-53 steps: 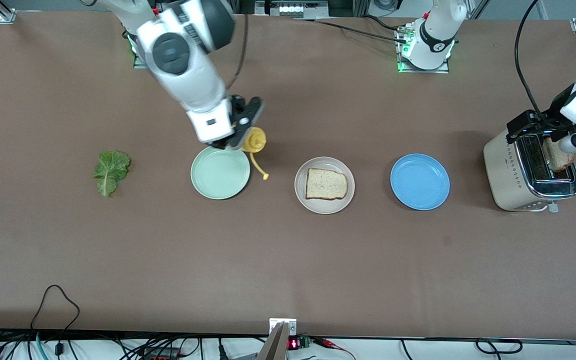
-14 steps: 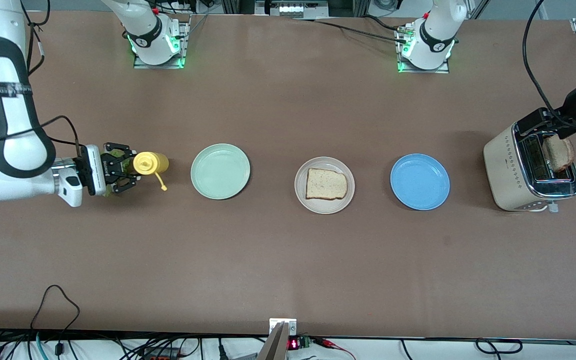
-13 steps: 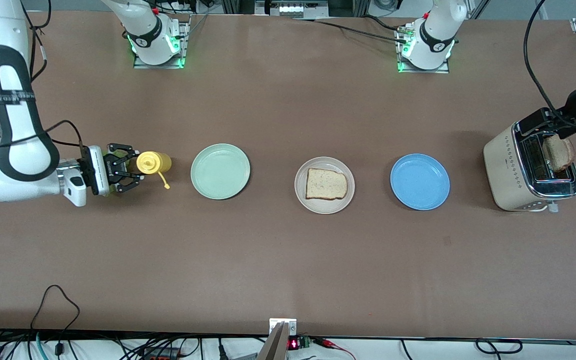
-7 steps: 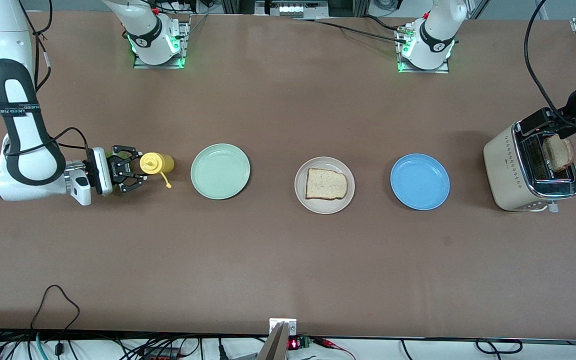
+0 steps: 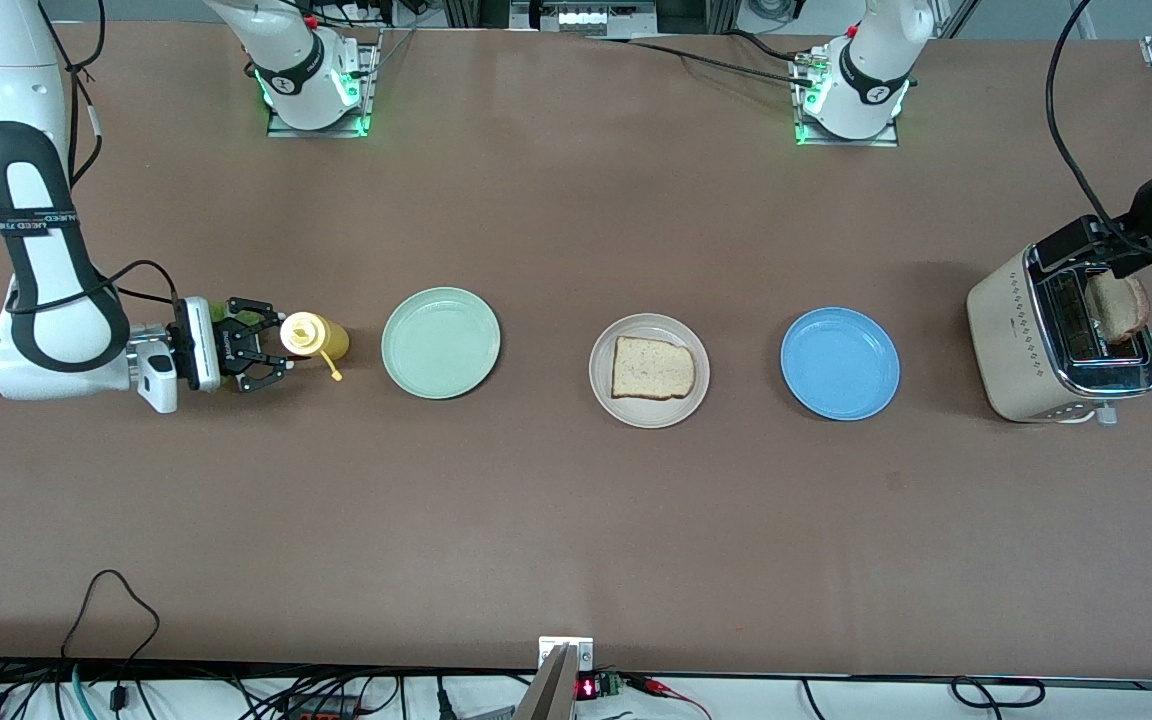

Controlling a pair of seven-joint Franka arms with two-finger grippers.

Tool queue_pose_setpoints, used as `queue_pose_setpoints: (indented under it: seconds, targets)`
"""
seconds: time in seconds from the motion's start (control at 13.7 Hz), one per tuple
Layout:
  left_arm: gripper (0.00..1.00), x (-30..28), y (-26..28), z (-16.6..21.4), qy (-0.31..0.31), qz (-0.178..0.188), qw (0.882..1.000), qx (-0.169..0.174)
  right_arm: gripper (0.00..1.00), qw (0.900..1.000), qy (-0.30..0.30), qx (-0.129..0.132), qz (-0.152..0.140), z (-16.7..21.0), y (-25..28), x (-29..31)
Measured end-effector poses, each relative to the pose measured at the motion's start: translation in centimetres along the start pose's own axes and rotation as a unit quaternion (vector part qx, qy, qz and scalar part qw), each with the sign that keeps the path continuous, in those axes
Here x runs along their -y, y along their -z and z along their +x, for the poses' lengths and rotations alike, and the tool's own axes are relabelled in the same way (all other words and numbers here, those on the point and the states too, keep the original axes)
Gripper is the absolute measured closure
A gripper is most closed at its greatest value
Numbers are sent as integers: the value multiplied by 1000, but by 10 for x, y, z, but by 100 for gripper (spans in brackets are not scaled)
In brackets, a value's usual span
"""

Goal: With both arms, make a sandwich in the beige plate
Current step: 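Return the yellow bottle beside the mint plate and release it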

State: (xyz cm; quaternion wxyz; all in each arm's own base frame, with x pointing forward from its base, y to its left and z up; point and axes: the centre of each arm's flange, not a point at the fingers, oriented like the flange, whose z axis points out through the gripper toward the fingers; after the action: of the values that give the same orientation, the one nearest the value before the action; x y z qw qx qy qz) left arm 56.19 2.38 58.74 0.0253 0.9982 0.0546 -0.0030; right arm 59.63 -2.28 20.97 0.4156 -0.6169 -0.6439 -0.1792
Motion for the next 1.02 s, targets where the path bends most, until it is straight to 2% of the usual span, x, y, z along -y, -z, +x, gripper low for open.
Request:
queue_pose_setpoints:
  seconds: [0.44, 0.59, 0.8, 1.02]
  targets:
    - [0, 11, -3, 0, 11, -6, 1000, 3, 46, 997, 67, -15, -18, -1, -3, -4]
    - [0, 13, -4, 0, 13, -6, 1000, 5, 46, 997, 71, -20, -15, -9, -8, -4]
    - [0, 16, -7, 0, 16, -6, 1000, 8, 46, 996, 78, -44, -17, -26, -19, -4]
    - [0, 19, -9, 0, 18, -6, 1000, 10, 46, 996, 79, -45, -20, -28, -16, -4]
